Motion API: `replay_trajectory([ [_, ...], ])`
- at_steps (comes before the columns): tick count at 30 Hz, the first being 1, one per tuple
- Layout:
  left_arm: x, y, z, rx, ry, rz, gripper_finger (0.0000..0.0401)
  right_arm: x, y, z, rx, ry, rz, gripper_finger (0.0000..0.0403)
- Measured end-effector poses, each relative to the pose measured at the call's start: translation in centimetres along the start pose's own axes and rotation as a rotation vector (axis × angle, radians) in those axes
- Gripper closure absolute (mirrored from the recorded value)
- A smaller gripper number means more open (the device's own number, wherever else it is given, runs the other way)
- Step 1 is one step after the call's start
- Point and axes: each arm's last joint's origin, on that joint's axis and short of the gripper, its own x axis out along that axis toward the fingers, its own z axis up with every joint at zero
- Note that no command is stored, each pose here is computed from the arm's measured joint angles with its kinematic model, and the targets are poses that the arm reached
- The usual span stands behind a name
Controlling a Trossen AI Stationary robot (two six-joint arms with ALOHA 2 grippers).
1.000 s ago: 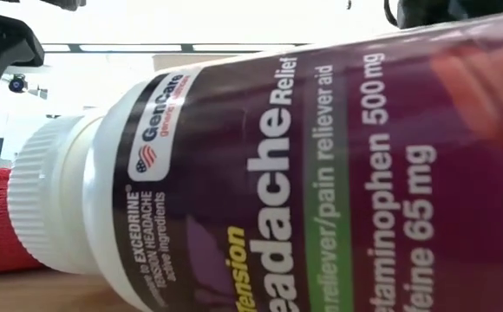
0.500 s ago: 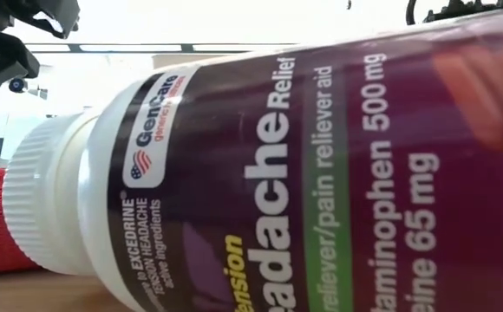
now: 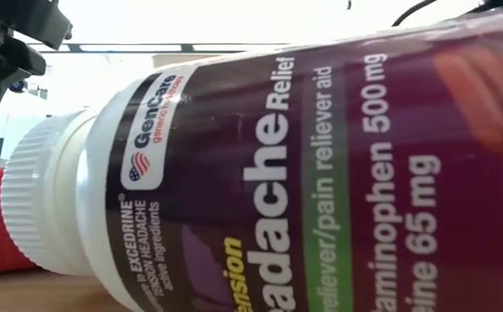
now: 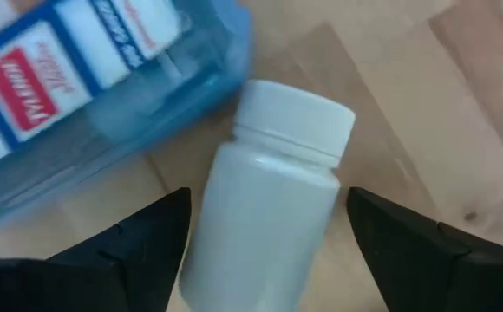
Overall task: Pick & place medical supplies in basket/bin
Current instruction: Put the white pill bottle into the white bin
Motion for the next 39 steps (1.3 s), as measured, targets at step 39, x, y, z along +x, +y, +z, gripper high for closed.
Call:
replay_trajectory([
  [39, -2.6, 6.0, 2.2, -0.196, -0.22, -0.124, 0.0095, -21.4, -16.8, 15.9, 0.288, -0.714, 0.049, 0.0161],
])
